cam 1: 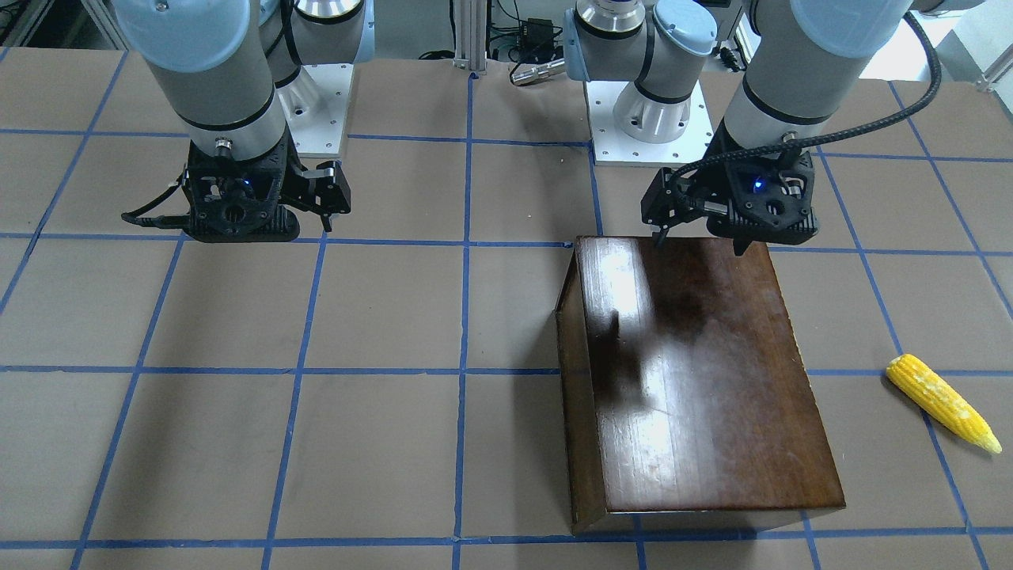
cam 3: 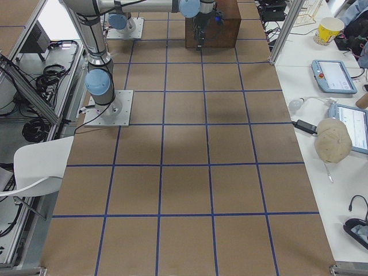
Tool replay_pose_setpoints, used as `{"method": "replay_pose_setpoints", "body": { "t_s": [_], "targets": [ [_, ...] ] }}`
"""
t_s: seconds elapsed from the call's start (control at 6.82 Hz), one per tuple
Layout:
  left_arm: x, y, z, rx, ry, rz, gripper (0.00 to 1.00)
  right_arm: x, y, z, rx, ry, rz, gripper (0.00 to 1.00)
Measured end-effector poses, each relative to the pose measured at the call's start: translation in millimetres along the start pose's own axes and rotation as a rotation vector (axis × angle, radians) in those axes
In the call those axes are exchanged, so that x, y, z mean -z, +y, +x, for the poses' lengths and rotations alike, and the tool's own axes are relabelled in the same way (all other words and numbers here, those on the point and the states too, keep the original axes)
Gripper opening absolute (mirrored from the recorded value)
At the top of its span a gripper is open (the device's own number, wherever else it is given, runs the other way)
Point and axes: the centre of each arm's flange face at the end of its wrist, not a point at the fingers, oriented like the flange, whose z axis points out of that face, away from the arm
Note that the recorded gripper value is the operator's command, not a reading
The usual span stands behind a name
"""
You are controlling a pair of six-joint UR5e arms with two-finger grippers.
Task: Open drawer and put corn inside
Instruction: 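Move the left gripper off the cabinet toward its drawer side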
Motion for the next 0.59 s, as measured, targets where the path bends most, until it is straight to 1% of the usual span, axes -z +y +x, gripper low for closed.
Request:
{"method": "replay_pose_setpoints", "body": {
  "t_s": [0.29,0.59],
  "targets": [
    [1,-4,-31,0.054,-0.003,0.009,1.0,0,0,0,0.0,0.0,0.0,1.0],
    [3,-13,-76,0.111,-0.002,0.051,1.0,0,0,0,0.0,0.0,0.0,1.0]
  ]
}}
